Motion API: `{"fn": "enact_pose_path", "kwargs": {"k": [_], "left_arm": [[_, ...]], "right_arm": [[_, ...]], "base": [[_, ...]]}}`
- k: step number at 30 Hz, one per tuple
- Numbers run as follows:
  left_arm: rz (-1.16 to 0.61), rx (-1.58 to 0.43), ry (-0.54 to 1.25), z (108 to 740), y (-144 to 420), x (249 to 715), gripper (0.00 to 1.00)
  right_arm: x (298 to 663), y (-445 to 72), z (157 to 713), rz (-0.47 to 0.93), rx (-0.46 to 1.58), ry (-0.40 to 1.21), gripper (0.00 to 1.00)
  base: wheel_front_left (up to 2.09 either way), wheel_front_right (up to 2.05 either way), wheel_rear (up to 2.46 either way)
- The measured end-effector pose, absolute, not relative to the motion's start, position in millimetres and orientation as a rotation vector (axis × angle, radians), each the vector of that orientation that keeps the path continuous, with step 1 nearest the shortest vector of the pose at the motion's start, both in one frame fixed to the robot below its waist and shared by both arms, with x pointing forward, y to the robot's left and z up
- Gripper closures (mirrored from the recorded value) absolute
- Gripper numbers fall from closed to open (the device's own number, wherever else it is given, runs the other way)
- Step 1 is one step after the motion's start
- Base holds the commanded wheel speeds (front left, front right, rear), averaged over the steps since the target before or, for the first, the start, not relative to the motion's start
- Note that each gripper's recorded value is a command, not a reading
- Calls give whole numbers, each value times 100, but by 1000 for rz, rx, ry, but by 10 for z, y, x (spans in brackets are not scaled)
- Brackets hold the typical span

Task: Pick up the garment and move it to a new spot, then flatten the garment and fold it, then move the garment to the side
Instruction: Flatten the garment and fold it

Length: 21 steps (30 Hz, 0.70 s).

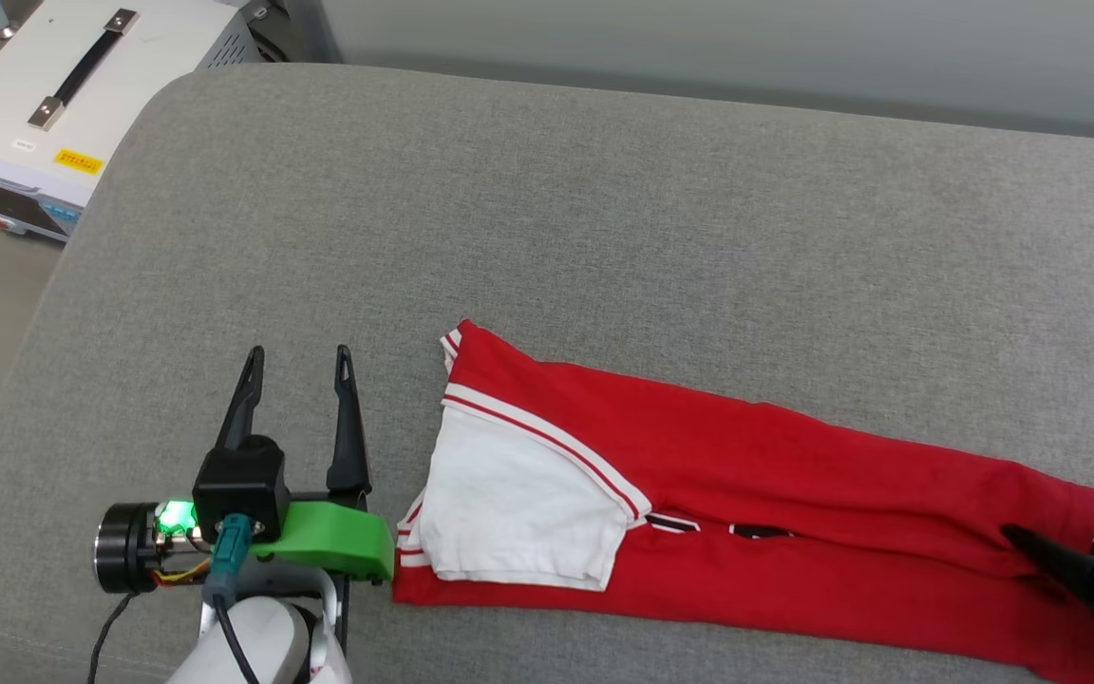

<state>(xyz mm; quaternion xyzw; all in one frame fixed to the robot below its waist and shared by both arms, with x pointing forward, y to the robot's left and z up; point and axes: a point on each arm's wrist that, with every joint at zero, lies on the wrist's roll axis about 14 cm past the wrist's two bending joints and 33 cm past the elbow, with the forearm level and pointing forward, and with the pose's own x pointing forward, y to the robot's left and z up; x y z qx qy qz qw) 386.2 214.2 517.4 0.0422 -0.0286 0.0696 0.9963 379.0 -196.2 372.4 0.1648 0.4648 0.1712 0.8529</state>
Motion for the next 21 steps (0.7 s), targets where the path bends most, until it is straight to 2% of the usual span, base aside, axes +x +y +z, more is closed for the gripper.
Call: {"fn": "enact_pose_path", "kwargs": {"k": [7, 8, 9, 10, 21], "left_arm": [[160, 74, -62, 5115, 2147, 3784, 0], [156, 74, -63, 5110, 2137, 3782, 0], [154, 73, -64, 5107, 2129, 3779, 0], [154, 70, -66, 5106, 2124, 3775, 0], [63, 81, -71, 5080, 1925, 3689, 0]], "right_arm": [[3755, -1771, 3664, 400, 368, 1010, 0], [3756, -1765, 3665, 401, 366, 1011, 48], [3753, -1771, 3664, 400, 365, 1012, 91], [3747, -1786, 3663, 396, 361, 1013, 100], [3707, -2151, 3706, 296, 345, 1011, 100]], "base": [[0, 0, 0], [0, 0, 0], [0, 0, 0], [0, 0, 0], [0, 0, 0]]}}
